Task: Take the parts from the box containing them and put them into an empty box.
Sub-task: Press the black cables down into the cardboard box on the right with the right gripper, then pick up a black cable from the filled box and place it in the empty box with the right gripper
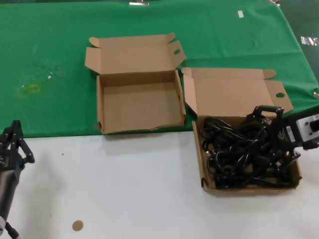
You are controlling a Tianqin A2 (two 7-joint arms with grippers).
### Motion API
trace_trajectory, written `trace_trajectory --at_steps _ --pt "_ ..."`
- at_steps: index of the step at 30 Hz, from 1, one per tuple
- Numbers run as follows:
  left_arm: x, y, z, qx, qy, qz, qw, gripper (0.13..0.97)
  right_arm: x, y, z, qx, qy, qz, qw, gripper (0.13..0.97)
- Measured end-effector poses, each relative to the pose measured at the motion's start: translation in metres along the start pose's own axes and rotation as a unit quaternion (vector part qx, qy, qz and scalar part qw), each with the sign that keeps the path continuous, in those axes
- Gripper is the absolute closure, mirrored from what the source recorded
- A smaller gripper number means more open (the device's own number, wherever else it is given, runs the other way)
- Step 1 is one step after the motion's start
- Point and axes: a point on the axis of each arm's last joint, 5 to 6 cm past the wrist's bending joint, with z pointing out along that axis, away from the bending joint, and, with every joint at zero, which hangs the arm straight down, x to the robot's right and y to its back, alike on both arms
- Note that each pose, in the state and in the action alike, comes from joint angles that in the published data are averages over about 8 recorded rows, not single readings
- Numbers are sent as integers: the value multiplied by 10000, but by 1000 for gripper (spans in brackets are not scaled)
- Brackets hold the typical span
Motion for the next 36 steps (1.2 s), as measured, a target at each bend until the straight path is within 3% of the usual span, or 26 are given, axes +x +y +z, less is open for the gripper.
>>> trace_trajectory --at_steps 9,17,21,29,36 --pt "0 0 0 0 0 0 10000 945 -26 21 71 -51 -3 -17 10000 368" --pt "0 0 0 0 0 0 10000 945 -29 16 85 -59 -3 -19 10000 585" --pt "0 0 0 0 0 0 10000 945 -30 15 84 -84 -6 -52 10000 585" --pt "0 0 0 0 0 0 10000 945 -31 19 65 -137 -11 -101 9999 776" --pt "0 0 0 0 0 0 10000 945 -24 -18 7 -124 -41 -45 9999 831"
